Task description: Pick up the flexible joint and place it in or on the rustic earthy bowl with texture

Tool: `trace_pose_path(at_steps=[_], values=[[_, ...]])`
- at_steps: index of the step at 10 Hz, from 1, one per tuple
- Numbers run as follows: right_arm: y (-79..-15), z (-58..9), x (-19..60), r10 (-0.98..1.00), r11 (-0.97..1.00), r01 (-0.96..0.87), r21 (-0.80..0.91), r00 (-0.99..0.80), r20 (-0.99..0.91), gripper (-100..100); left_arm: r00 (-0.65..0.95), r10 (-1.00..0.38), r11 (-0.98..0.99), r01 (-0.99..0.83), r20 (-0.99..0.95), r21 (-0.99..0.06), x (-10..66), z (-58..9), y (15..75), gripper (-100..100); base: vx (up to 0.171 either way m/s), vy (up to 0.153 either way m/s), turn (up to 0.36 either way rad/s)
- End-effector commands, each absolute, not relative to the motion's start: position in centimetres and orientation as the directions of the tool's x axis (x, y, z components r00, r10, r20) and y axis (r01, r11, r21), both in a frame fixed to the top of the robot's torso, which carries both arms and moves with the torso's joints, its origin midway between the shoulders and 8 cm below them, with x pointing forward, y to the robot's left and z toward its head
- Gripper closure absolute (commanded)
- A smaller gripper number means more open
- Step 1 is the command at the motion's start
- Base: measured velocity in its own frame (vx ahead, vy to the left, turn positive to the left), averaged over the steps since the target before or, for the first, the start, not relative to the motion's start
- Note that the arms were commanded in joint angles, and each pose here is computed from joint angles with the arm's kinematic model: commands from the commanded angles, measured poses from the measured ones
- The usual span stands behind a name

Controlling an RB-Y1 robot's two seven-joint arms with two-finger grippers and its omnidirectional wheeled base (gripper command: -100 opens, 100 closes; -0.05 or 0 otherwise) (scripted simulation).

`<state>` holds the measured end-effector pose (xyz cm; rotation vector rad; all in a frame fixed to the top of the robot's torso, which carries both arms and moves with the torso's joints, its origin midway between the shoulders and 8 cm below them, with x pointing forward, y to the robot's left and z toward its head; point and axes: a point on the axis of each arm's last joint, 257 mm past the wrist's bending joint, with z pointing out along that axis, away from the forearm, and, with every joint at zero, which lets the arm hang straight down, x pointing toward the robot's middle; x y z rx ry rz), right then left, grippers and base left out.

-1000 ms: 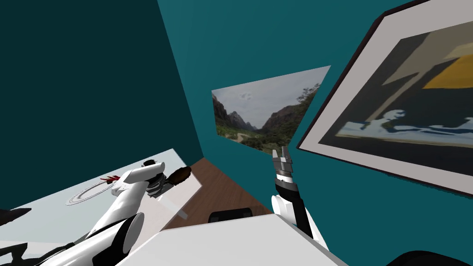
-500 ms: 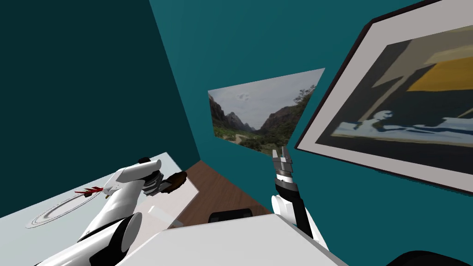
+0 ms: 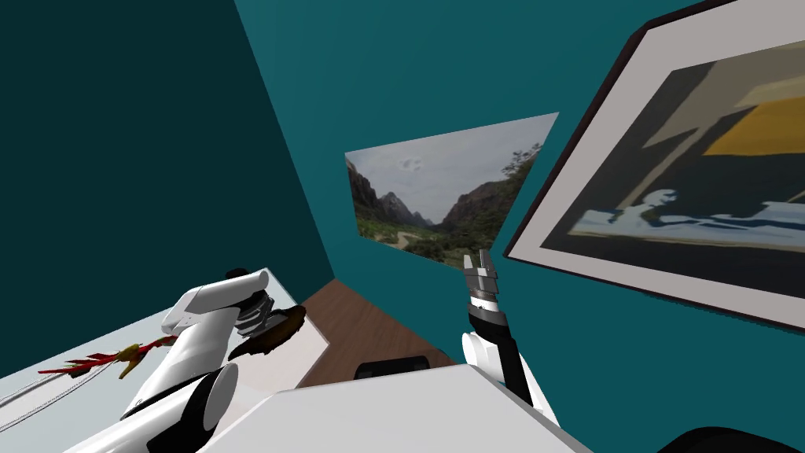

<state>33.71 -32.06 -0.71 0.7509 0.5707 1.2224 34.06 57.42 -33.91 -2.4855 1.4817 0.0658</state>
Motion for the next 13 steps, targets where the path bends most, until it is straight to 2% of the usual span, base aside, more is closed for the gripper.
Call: trace_pose_path(at_steps=[1,8,13], values=[[-32.1,-0.7,33.7,0.966,0.160,-0.617,0.771,0.257,0.005,0,0.489,-0.858,-0.466,-0.869,-0.156,-0.164,33.2,-33.9,57.2,100,0.103,-0.005,-0.075],[-32.1,-0.7,33.7,0.966,0.160,-0.616,0.771,0.257,0.005,0,0.563,-0.813,-0.562,-0.825,-0.151,-0.055,27.4,-33.3,57.9,100,0.119,0.039,-0.026],[-32.1,-0.7,33.7,0.966,0.160,-0.617,0.771,0.257,0.005,0,0.610,-0.775,-0.620,-0.785,-0.167,0.009,24.1,-32.1,58.6,100,0.067,0.044,0.053]])
